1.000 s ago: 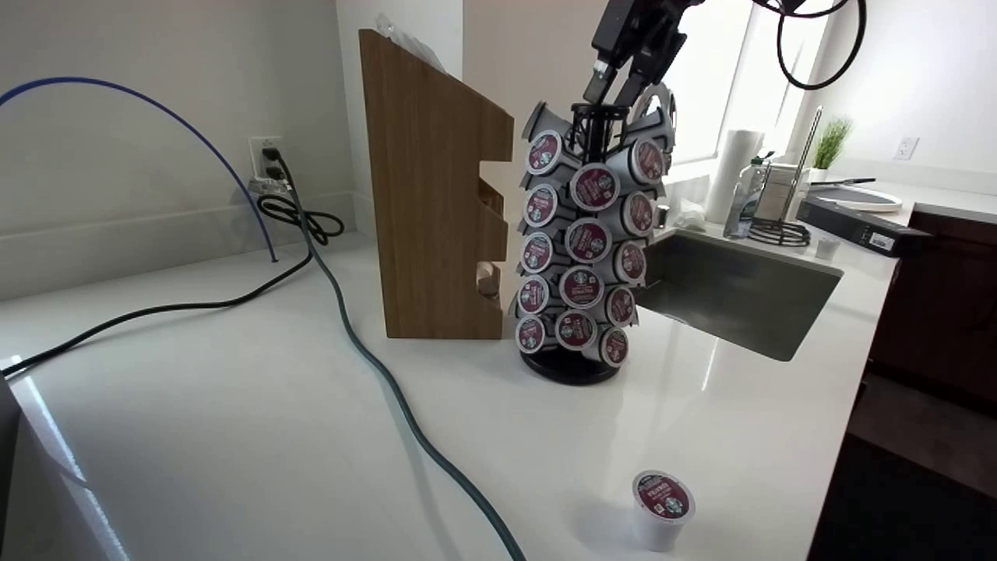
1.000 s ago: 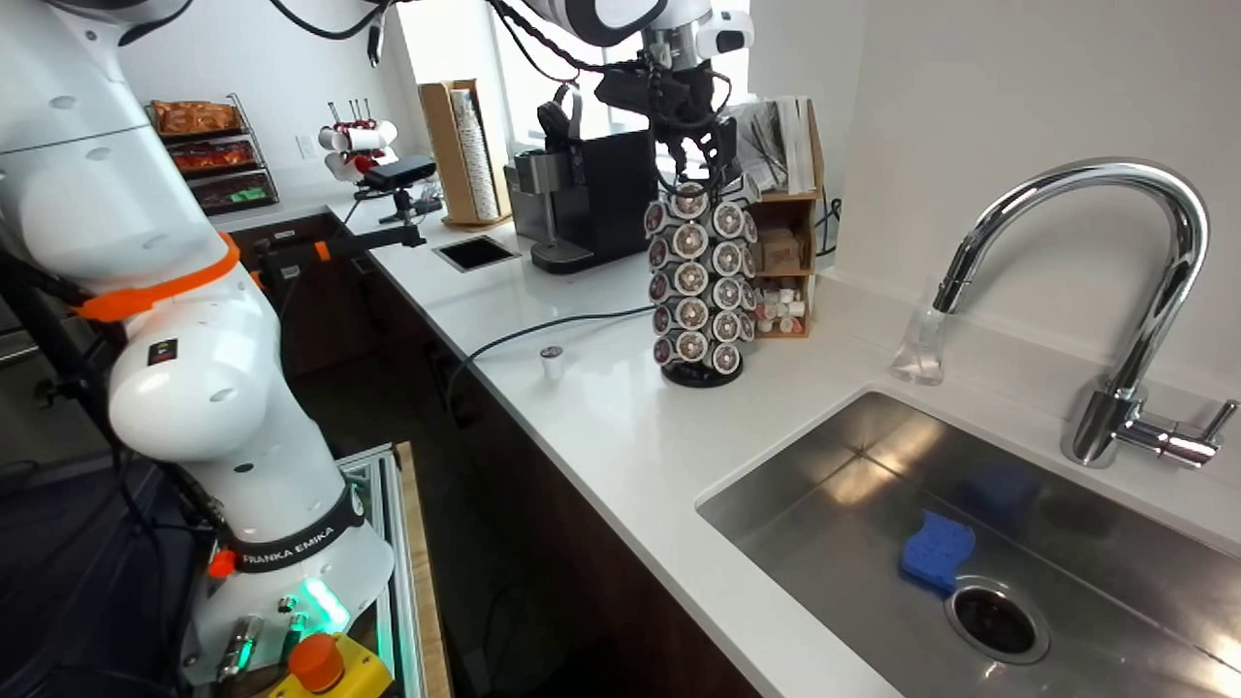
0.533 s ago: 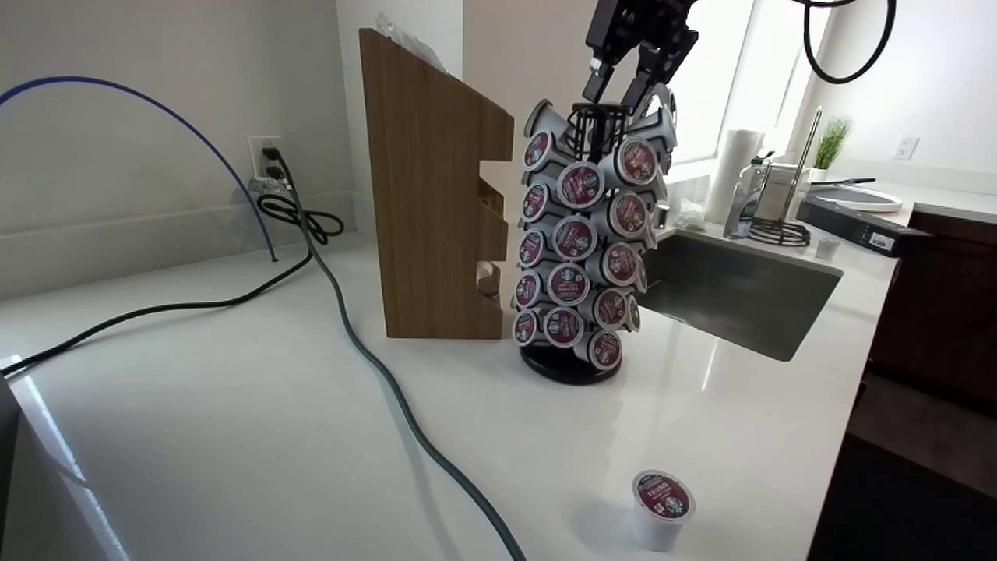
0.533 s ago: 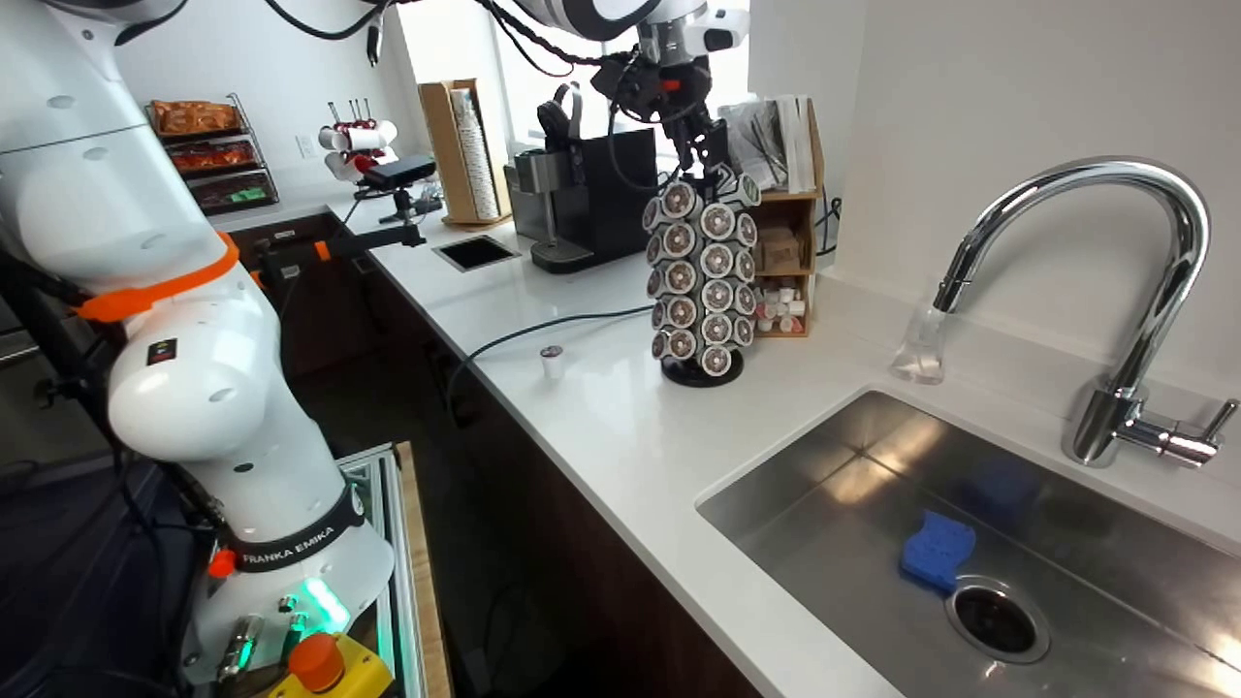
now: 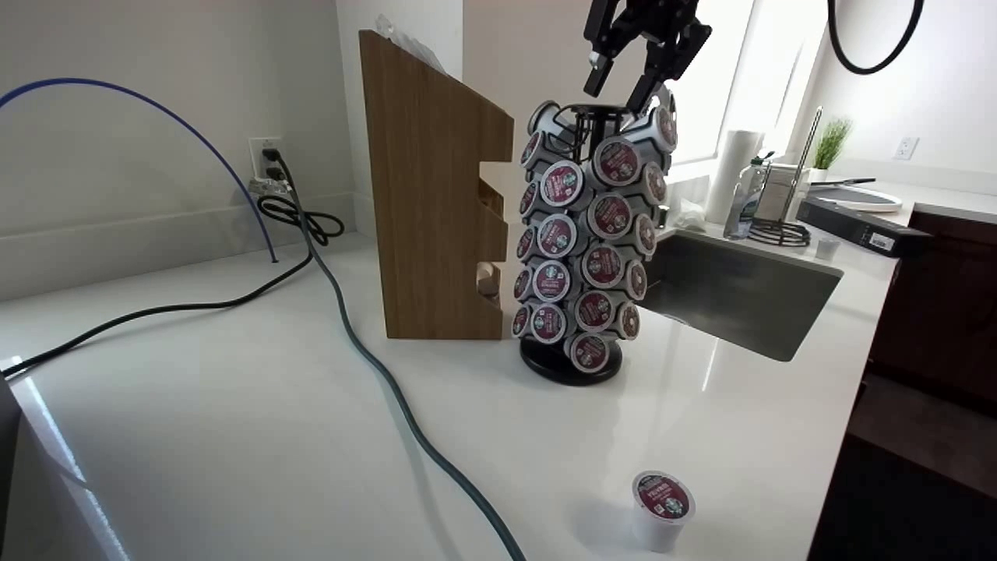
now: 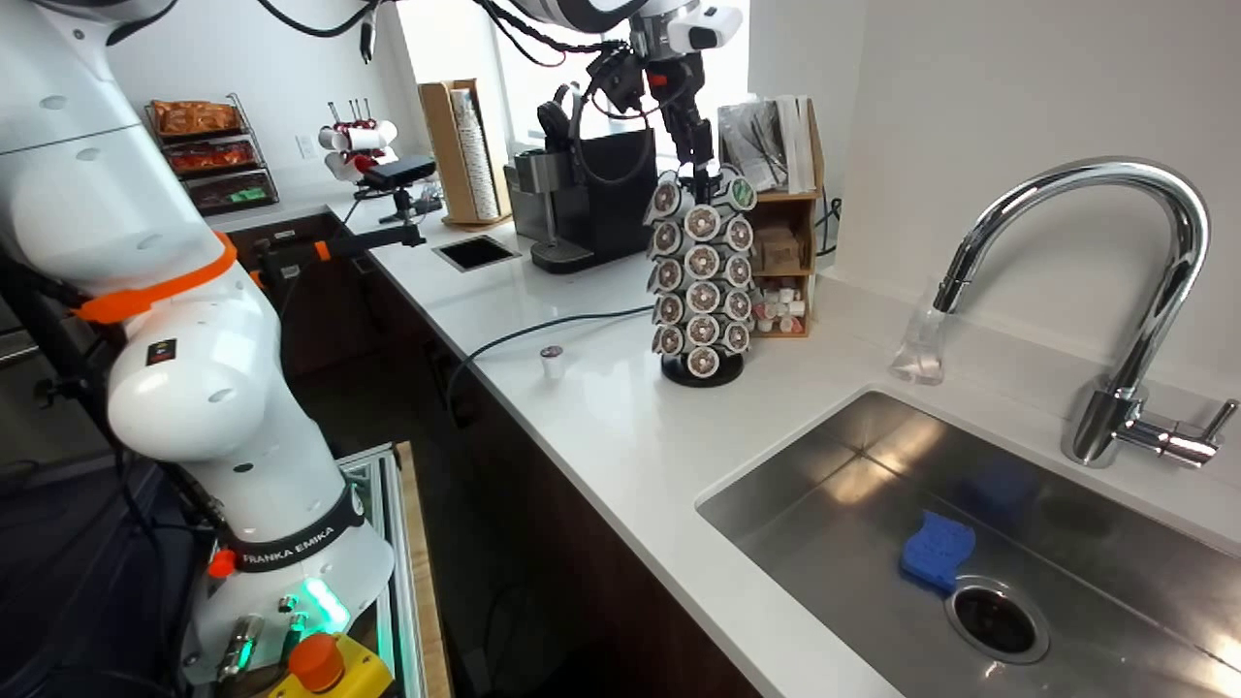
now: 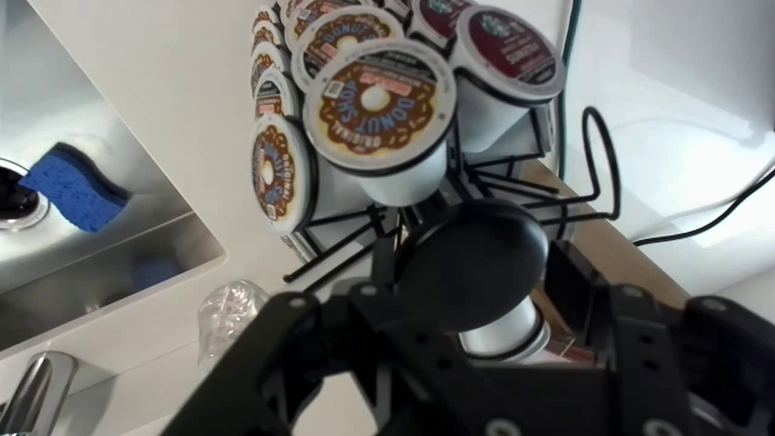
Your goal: Turn the rack to the right
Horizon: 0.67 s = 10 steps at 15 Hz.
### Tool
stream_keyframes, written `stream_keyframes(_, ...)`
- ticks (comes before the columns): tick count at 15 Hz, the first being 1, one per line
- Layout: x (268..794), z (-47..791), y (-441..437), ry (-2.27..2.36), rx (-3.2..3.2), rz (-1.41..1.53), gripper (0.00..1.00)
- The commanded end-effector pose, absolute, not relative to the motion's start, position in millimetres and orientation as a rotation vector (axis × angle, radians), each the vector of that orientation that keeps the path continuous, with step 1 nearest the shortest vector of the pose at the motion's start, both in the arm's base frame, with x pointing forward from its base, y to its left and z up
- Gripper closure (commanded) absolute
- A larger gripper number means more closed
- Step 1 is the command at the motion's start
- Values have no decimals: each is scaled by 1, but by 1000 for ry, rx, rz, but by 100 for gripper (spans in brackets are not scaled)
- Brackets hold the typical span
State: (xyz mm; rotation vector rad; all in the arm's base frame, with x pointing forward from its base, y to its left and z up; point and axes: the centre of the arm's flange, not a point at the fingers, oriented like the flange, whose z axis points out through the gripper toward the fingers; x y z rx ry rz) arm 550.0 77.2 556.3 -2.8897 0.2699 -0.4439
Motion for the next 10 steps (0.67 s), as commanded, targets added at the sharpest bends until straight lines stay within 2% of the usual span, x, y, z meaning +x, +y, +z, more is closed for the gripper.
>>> stream_keyframes(1,531,564,83,385,-2901,-395,13)
stream_keyframes(3,522,571,84,425,-2898,-377,2)
stream_keyframes(4,519,575,85,437,-2896,-373,0)
stream_keyframes(7,508,589,85,451,-2890,-374,0)
stream_keyframes(10,497,596,94,259,-2930,-390,0)
